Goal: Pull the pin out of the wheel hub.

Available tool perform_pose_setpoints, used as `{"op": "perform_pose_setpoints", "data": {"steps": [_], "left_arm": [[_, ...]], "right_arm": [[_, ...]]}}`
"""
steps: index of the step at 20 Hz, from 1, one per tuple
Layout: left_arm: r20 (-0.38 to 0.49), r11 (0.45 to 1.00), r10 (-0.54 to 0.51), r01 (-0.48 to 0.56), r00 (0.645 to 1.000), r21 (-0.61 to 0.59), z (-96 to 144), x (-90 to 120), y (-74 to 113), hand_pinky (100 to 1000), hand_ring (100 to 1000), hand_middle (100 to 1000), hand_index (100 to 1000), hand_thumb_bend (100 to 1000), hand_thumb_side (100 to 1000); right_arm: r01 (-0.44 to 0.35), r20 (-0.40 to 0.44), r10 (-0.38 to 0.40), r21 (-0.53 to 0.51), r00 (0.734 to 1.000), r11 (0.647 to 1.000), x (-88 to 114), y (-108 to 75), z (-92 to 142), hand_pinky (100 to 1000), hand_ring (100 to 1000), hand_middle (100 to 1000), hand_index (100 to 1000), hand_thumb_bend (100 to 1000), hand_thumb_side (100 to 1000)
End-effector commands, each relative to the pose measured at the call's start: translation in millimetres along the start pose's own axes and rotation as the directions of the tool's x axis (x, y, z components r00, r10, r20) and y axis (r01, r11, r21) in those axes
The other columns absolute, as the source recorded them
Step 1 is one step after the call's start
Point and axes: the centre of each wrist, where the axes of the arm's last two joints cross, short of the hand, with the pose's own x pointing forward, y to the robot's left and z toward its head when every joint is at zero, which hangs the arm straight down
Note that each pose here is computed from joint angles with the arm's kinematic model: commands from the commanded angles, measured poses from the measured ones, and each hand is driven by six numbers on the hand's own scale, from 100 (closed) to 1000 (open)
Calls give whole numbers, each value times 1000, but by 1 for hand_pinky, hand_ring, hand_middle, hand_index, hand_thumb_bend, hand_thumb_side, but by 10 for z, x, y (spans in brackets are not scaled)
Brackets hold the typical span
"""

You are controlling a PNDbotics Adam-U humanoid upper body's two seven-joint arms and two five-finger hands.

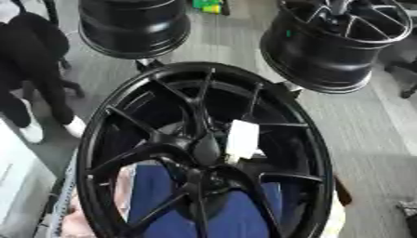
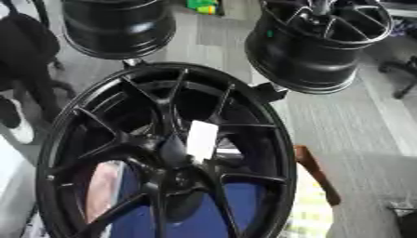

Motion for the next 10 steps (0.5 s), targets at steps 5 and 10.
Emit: {"op": "perform_pose_setpoints", "data": {"steps": [5, 10], "left_arm": [[24, 1000, -5, 5, 1000, -1, -51, 51, 23, 755, 831, 719, 830, 183, 598], [20, 1000, 9, -8, 1000, -8, -51, 54, -2, 755, 832, 720, 830, 183, 600]], "right_arm": [[-18, -2, 18, -83, 1000, 996, -39, -261, -22, 796, 714, 507, 659, 100, 100], [1, -9, -2, -99, 1000, 995, -17, -288, -159, 796, 712, 501, 652, 100, 100]]}}
